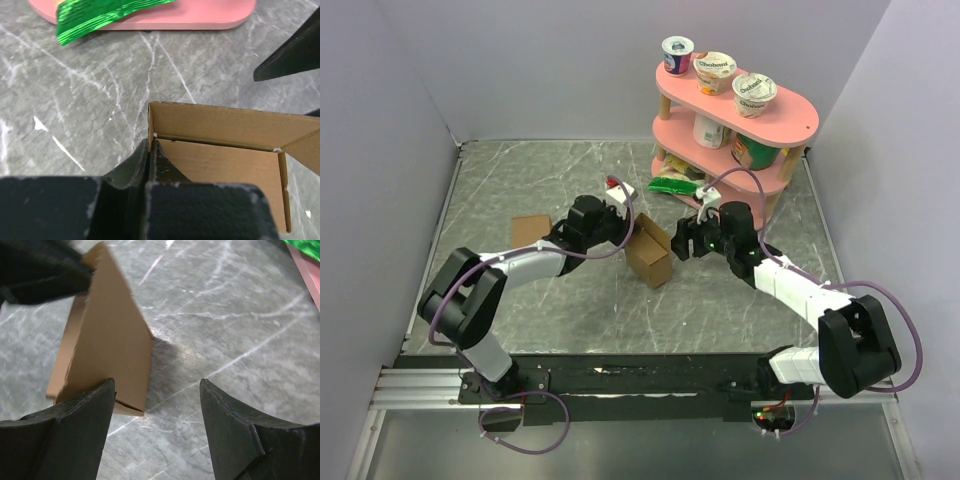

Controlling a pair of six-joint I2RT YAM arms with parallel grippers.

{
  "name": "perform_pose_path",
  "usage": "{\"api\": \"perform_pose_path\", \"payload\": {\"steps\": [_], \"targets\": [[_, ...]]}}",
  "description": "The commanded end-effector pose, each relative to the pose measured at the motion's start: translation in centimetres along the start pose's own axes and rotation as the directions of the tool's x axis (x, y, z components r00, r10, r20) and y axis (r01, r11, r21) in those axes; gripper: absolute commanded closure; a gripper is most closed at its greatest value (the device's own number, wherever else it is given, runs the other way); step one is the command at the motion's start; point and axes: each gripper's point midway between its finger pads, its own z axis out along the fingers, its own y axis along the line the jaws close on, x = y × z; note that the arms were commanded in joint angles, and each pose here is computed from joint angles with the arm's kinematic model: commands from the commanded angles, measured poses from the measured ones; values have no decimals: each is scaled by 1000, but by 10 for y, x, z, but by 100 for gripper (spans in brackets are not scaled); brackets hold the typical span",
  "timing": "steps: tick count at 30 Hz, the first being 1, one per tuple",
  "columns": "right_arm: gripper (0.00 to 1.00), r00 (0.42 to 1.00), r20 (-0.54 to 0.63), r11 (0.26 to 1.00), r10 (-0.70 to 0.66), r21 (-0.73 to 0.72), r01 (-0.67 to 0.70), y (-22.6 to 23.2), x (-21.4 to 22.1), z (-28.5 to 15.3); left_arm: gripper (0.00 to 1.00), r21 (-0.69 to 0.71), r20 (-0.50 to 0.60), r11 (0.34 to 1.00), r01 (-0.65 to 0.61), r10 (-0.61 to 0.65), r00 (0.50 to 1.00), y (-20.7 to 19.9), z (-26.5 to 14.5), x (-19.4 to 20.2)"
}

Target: Fold the paper box

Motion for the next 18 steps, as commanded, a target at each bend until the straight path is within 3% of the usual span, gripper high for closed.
{"api": "perform_pose_path", "payload": {"steps": [1, 7, 13, 18], "targets": [[26, 991, -11, 984, 133, 124, -130, -13, 6, -3, 99, -145, 43, 989, 16, -10, 999, 14, -13, -11], [32, 967, 28, 937, 252, 244, -251, -28, 25, -20, 99, -176, 42, 984, 33, -26, 999, 12, -26, 3], [34, 970, 98, 919, 221, 313, -241, -36, 12, -52, 99, -172, 50, 984, 35, -27, 998, 6, -33, 6], [33, 967, 218, 929, 130, 315, -196, -39, -24, -80, 99, -164, 45, 986, 26, -19, 999, 1, -32, 7]]}}
